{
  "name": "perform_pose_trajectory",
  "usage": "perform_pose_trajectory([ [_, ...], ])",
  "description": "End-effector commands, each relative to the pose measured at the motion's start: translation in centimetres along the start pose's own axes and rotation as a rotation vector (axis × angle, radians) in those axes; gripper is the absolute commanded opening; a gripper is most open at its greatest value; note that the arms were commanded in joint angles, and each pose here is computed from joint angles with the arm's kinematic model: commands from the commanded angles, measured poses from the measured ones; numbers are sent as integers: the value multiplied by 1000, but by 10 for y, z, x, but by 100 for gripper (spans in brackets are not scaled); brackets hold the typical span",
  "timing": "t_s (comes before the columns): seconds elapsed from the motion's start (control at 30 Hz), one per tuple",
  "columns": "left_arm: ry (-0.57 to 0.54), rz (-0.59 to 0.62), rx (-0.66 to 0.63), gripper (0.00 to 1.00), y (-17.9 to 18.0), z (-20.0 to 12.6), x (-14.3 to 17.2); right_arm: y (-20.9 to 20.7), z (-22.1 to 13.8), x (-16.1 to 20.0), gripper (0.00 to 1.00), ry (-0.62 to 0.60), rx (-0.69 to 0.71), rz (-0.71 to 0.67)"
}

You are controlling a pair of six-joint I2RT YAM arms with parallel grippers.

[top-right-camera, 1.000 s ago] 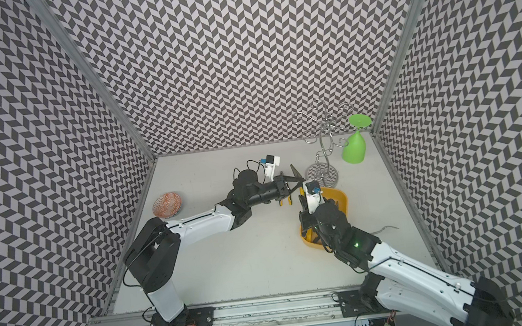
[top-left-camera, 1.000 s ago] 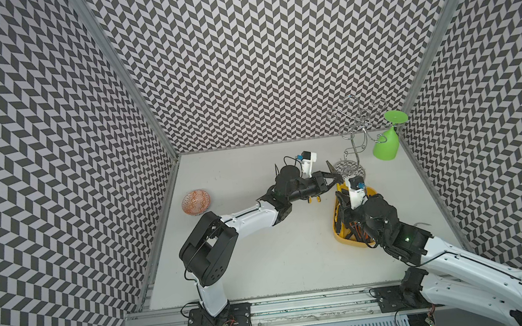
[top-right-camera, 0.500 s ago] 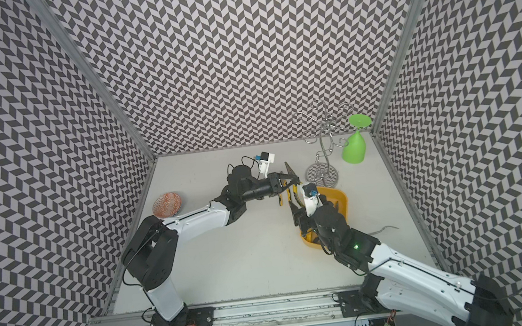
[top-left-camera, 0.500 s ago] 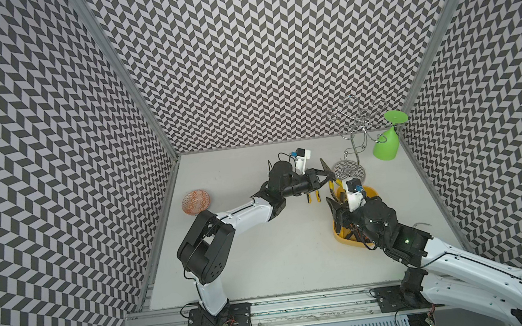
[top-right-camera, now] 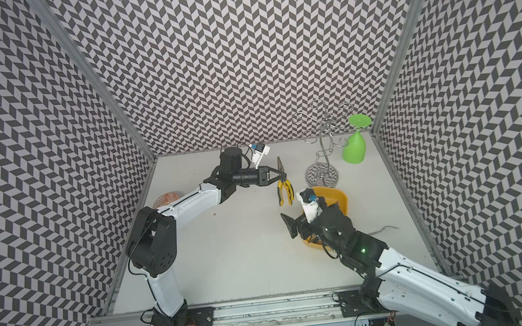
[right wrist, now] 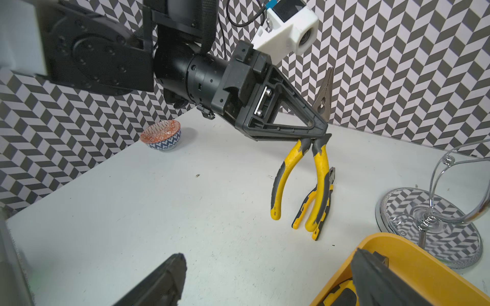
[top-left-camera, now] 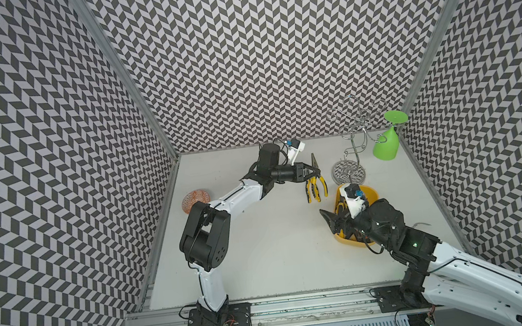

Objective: Take the pliers out of the storage box
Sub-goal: Place the pliers at the center of the board.

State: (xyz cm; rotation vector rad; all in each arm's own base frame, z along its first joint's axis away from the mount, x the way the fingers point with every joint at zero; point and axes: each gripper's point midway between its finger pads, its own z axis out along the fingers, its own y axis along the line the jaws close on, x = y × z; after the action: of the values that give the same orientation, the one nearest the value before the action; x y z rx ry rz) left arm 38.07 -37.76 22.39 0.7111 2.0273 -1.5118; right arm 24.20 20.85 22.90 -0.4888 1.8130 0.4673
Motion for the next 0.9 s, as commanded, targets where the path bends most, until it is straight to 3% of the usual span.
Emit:
perform_pose_trajectory([
  [0.0, 59, 32, 22, 0, 17, -18, 3, 4, 1, -21, 99, -44, -8, 3],
  [0.2, 50, -26, -70, 0, 68, -40, -3, 2, 4, -21, 99, -58, 7, 37],
  [0.33, 52, -87, -58, 0, 96, -43, 3, 1, 7, -16, 99, -37, 17, 36],
  [0.87, 129, -240, -62, 0, 170, -7, 31, -25, 4, -5, 99, -37, 150, 30],
])
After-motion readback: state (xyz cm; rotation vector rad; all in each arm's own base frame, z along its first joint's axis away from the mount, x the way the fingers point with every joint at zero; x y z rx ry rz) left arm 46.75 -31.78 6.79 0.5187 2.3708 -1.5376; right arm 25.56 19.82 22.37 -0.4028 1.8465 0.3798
